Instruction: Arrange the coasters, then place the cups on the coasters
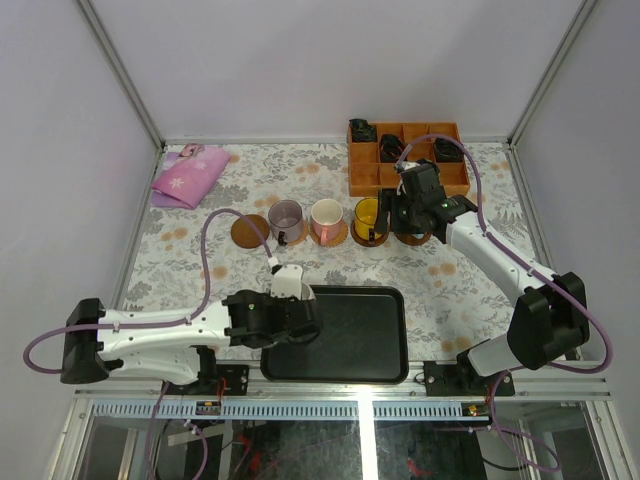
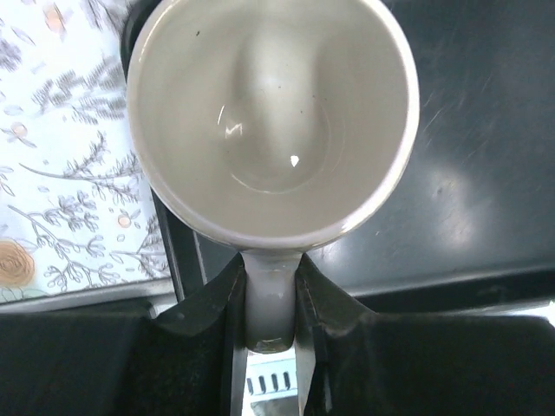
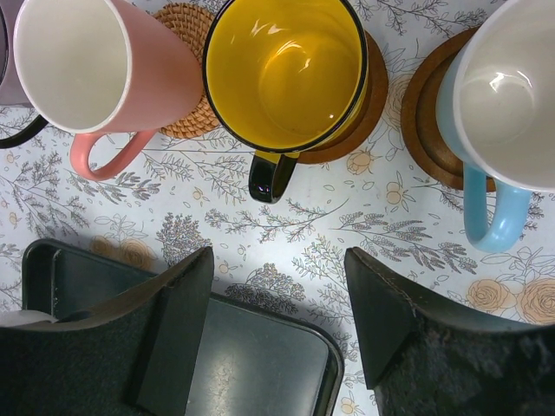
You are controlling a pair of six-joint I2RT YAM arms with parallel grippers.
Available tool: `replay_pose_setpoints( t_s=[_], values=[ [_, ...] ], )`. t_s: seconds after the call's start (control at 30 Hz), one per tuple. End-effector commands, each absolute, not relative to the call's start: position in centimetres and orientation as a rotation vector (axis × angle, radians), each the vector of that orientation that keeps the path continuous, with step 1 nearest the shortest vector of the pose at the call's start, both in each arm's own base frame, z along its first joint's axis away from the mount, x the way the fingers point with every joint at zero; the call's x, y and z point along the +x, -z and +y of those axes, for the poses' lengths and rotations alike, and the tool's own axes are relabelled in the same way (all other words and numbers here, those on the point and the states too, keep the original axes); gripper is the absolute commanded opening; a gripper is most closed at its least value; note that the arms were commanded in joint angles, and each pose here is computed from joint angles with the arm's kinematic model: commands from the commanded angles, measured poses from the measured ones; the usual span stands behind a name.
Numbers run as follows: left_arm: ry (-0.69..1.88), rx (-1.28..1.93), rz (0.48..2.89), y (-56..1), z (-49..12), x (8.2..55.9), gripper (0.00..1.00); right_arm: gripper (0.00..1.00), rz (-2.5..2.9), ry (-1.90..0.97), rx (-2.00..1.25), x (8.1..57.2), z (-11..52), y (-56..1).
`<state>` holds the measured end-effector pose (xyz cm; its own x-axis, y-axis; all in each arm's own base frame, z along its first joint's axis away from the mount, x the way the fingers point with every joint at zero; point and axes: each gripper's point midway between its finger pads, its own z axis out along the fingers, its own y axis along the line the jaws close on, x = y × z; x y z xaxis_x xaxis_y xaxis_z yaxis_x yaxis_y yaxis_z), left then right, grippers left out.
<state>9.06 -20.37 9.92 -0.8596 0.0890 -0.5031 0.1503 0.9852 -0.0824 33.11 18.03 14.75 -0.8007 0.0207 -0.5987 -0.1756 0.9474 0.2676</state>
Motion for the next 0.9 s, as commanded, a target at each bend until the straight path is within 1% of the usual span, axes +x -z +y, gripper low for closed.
replay_pose_setpoints(
  t_s=[0.0,0.17,0.3,0.4,0.53,0.7,0.87],
  values=[
    [0.058,0.063,2.381,-14.1,-19.7,13.5,0.0,0.69,2.376,-0.422,-0.117,34.0,17.9,-17.0],
    [0.06,-0.055,2.294,-16.1,-18.8,15.2,0.0,0.69,2.374,-0.409,-0.117,34.4,17.9,-17.0],
    [0.029,-0.198,2.168,-18.8,-16.8,17.8,0.0,0.69,2.368,-0.411,-0.114,34.7,18.0,-17.1],
    [0.007,-0.237,2.082,-20.6,-16.1,19.9,0.0,0.68,2.36,-0.413,-0.116,35.1,18.2,-17.2],
    [0.0,-0.258,2.031,-21.9,-15.4,23.2,0.0,0.68,2.347,-0.389,-0.121,35.8,18.1,-17.5],
    [0.112,-0.31,1.978,-23.0,-14.2,27.8,0.0,0.68,2.307,-0.356,-0.12,37.5,18.2,-18.7],
    [0.046,-0.306,1.918,-24.0,-12.0,32.4,0.0,0.67,2.259,-0.316,-0.101,39.5,18.1,-20.0]
  ],
)
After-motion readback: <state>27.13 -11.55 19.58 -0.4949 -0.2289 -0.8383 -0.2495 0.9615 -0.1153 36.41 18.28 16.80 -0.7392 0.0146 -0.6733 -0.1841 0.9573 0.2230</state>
